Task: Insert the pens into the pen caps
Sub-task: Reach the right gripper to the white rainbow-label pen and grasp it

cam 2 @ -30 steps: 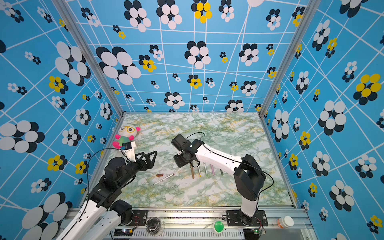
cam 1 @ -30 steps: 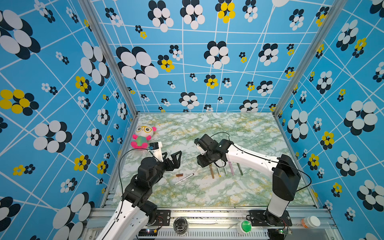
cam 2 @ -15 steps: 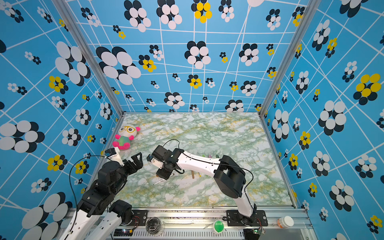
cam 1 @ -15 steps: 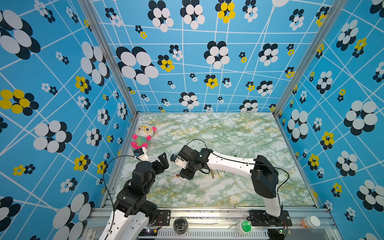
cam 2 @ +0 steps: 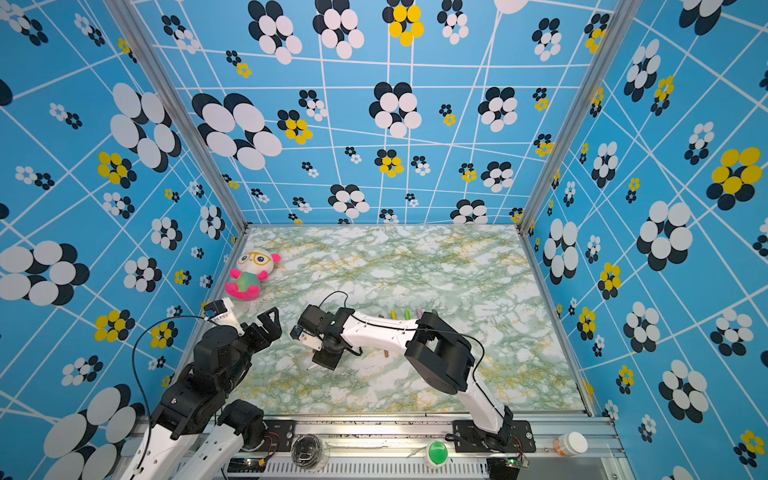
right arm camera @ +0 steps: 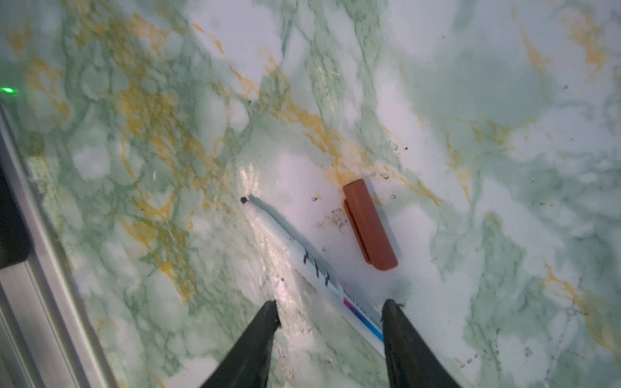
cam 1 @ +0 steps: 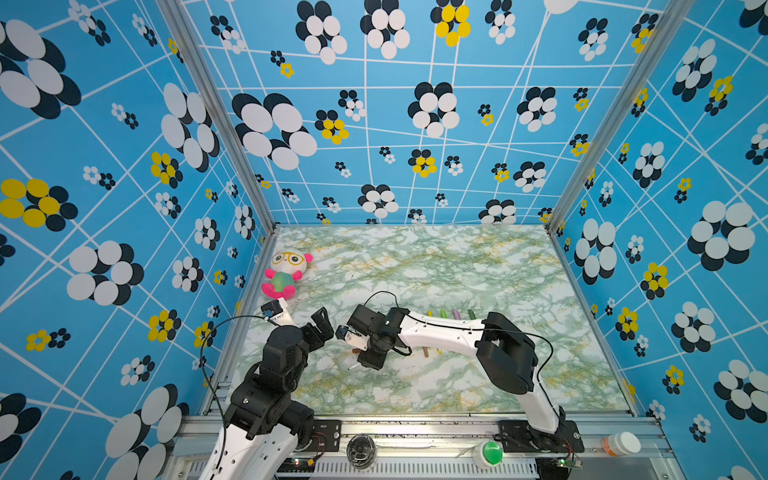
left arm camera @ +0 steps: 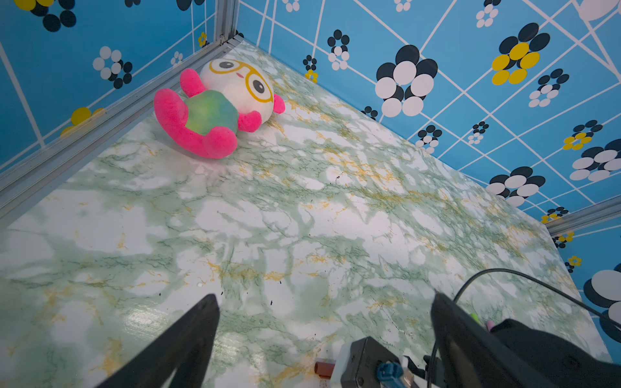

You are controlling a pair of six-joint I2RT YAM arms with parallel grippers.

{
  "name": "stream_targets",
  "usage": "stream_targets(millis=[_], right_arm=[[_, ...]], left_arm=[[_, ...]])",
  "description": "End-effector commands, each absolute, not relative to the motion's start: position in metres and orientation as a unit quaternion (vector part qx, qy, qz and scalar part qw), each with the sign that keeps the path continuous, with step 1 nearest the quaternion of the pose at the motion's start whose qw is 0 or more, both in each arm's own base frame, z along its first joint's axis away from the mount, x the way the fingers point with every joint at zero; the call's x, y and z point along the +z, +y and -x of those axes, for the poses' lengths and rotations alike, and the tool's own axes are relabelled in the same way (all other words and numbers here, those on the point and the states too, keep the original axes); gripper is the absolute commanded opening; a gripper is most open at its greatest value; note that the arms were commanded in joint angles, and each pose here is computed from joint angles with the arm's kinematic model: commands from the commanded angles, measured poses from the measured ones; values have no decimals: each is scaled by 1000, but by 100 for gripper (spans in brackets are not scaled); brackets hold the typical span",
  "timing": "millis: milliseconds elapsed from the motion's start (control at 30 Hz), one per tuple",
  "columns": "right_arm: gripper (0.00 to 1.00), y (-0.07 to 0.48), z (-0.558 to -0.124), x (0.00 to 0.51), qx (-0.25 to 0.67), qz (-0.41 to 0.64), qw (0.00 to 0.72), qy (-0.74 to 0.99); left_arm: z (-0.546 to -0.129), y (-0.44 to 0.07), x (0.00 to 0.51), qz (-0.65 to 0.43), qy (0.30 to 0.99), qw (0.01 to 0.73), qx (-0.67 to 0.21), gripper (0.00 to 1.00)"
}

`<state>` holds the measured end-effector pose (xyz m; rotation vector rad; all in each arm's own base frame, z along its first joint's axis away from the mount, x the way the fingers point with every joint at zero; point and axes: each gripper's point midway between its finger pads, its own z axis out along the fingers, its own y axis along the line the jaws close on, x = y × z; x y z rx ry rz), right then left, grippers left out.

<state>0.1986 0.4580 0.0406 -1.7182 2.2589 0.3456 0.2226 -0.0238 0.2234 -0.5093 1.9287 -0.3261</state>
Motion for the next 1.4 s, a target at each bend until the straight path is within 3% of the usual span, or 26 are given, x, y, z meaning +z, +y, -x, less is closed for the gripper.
stream_targets(millis=[0, 367, 1367], right_arm=[[51, 456, -199, 24, 97, 605, 123, 781], [44, 449, -193, 9, 88, 609, 99, 782], [11, 418, -187, -5, 62, 578, 88, 809]], left_arm=[[-220, -16, 225, 228, 801, 538, -129, 99], [-220, -13, 223, 236, 798, 539, -130, 99], [-222, -16, 220, 242, 797, 535, -142, 99]])
